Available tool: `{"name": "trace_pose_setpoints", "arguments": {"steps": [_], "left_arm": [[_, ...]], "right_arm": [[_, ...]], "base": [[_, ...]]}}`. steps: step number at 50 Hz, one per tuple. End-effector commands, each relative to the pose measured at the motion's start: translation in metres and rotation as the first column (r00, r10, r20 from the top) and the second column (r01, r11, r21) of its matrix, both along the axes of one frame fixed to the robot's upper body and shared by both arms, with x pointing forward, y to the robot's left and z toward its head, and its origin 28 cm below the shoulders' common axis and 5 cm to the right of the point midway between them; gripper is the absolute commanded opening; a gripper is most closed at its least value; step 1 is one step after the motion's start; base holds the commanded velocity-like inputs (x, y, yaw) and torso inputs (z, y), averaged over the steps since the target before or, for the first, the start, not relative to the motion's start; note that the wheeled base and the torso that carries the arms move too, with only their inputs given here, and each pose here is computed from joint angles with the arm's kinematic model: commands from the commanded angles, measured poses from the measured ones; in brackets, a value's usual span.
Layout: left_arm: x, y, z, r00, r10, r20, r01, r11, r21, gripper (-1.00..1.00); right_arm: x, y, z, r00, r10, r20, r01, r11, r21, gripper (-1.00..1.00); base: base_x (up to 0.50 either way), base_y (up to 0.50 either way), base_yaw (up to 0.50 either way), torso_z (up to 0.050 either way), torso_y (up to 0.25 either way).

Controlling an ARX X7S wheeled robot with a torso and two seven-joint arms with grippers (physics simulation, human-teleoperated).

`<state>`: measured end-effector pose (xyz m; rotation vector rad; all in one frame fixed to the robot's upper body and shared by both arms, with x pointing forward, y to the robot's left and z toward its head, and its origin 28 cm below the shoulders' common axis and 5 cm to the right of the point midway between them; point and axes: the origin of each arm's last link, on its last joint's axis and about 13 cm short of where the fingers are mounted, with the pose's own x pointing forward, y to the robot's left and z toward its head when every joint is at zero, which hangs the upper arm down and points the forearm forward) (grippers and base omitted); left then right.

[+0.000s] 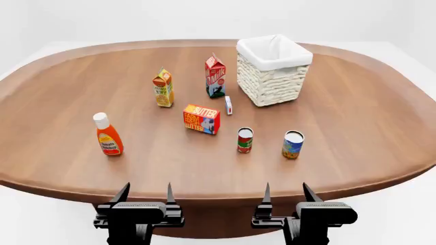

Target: Pick up the cream cheese box and the butter, and put them in the basket.

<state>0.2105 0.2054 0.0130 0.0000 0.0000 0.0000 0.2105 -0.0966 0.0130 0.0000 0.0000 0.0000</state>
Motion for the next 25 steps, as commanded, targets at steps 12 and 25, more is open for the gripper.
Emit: {"name": "trace_pose_setpoints", "arguments": {"steps": [12,25], "left_arm": [[0.0,0.001,0.002,1.0,0.004,-0.01,-0.005,0.999,-0.032,1.0],[-0.007,0.004,0.012,1.0,-0.012,0.0,0.012,1.0,-0.007,1.0]], "right_arm": [[0.0,0.002,0.003,1.0,0.005,0.002,-0.005,1.0,-0.004,1.0],[-0.003,0.004,0.016,1.0,0.008,0.023,-0.008,1.0,-0.028,1.0]], "base": [[0.0,0.0,0.0,0.0,0.0],[0.0,0.0,0.0,0.0,0.0]]}}
